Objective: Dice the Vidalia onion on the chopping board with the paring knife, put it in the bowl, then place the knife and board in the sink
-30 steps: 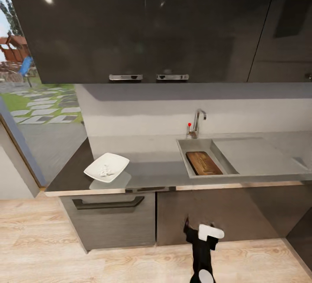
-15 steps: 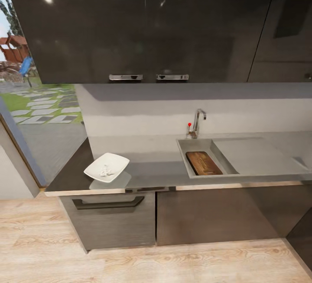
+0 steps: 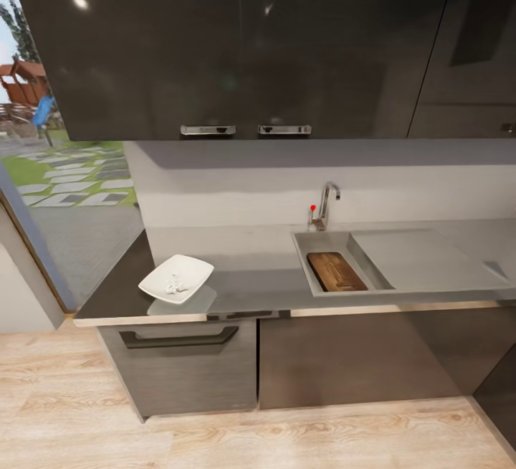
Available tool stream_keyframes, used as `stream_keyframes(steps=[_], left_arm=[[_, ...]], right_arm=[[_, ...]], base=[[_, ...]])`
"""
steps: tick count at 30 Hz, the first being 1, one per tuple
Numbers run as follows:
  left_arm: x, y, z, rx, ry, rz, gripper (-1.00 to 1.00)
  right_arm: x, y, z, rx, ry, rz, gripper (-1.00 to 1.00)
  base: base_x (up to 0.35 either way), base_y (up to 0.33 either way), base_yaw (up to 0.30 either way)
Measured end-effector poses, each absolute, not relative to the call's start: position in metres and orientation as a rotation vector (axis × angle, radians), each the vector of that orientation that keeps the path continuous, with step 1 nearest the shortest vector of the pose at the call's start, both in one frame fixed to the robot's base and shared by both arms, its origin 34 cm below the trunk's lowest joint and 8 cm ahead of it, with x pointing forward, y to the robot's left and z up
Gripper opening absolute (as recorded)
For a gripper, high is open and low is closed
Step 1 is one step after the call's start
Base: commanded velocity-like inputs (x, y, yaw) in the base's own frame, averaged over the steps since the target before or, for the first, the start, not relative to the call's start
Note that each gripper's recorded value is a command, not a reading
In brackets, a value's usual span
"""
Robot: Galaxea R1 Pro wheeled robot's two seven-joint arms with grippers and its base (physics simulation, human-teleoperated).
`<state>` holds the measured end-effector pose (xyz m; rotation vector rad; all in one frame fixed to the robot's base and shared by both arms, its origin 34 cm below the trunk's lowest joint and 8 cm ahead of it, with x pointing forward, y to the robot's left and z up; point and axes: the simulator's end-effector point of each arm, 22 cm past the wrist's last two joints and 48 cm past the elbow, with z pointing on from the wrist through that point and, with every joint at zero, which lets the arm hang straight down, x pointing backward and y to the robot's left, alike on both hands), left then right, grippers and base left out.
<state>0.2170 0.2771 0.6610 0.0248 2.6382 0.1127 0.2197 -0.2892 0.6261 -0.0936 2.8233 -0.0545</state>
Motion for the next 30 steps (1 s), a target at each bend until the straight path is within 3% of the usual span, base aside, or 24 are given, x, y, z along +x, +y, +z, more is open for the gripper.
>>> stream_keyframes(steps=[7, 30], left_arm=[[0.134, 0.294, 0.636, 0.047, 2.931, 0.204, 1.00], [-0.001, 0.313, 0.636, 0.101, 3.219, 0.273, 1.00]], right_arm=[[0.215, -0.297, 0.625, 0.134, 2.837, -0.086, 1.00], [0.225, -0.288, 0.627, 0.144, 2.811, -0.059, 1.00]], base=[[0.000, 0.000, -0.001], [0.000, 0.000, 0.000]])
